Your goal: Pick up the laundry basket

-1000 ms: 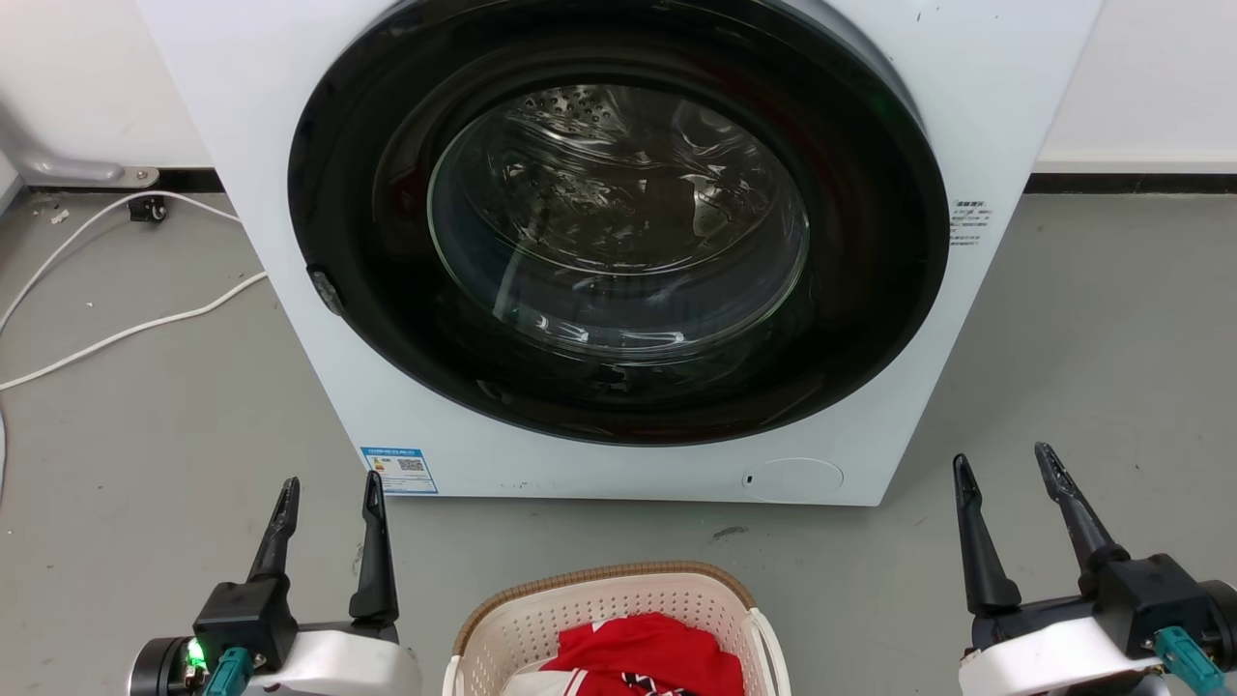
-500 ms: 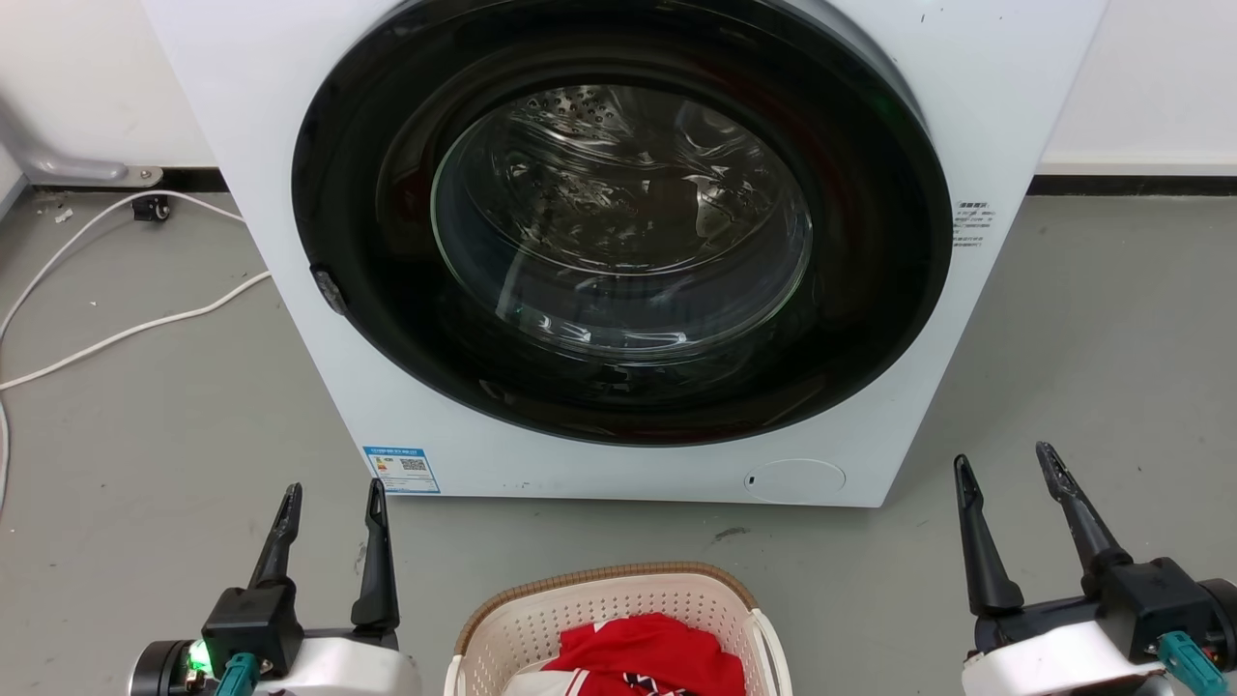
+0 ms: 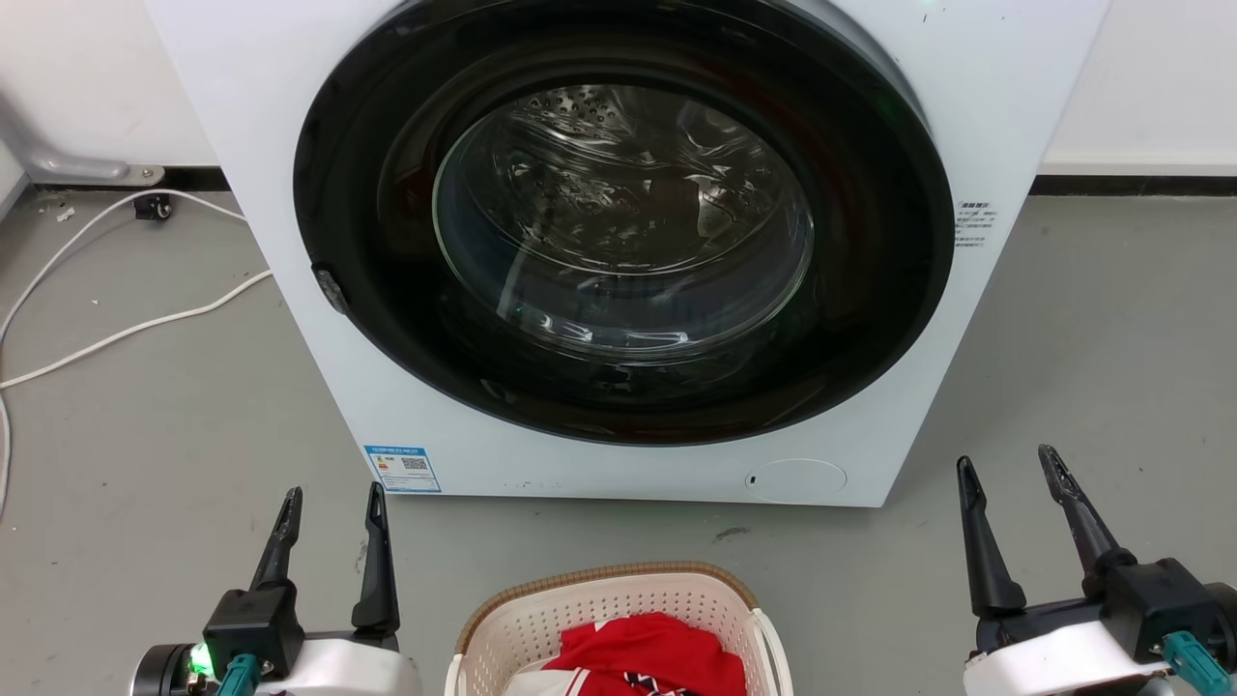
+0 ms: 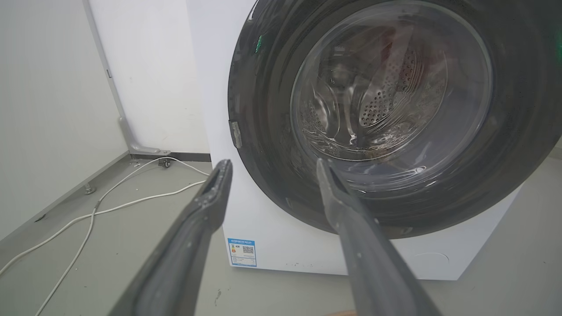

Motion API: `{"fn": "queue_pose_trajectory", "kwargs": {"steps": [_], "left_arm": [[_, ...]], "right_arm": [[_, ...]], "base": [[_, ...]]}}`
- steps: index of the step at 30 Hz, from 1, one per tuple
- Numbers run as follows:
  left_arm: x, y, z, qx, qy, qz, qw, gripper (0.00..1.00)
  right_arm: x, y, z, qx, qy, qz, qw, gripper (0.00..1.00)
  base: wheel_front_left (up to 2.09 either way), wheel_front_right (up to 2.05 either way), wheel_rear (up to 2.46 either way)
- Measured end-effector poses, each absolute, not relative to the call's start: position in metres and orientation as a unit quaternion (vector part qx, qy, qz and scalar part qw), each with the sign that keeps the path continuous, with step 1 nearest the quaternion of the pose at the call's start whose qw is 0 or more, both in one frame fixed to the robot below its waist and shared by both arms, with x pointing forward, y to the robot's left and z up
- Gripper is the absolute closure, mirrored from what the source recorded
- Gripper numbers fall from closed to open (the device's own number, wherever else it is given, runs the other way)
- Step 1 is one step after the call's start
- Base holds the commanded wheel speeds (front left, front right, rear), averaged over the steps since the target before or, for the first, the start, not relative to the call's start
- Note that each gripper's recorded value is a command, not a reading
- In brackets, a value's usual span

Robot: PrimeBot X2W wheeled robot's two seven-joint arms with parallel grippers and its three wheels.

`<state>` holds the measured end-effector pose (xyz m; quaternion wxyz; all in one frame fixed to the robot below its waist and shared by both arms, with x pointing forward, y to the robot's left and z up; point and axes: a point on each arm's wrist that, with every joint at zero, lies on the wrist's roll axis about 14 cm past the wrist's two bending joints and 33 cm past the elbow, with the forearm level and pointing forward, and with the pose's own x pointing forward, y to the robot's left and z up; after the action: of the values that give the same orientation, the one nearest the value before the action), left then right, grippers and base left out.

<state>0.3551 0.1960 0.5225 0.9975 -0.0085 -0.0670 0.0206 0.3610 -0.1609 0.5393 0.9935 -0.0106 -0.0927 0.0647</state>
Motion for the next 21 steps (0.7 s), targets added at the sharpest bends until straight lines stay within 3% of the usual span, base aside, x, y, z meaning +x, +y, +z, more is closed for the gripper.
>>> {"fn": "queue_pose_trajectory", "kwargs": {"steps": [9,21], "left_arm": [[0.356,0.198,0.504,-0.016,-0.038,0.024,0.999,0.0],[0.371,0.204,0.412,-0.035,0.107,0.026,0.993,0.0]], "right_arm": [[0.361,-0.15,0.526,-0.012,-0.073,0.081,0.994,0.0],[0.386,-0.114,0.439,-0.027,0.062,0.142,0.988,0.0]], "base": [[0.0,0.0,0.0],[0.0,0.0,0.0]]}}
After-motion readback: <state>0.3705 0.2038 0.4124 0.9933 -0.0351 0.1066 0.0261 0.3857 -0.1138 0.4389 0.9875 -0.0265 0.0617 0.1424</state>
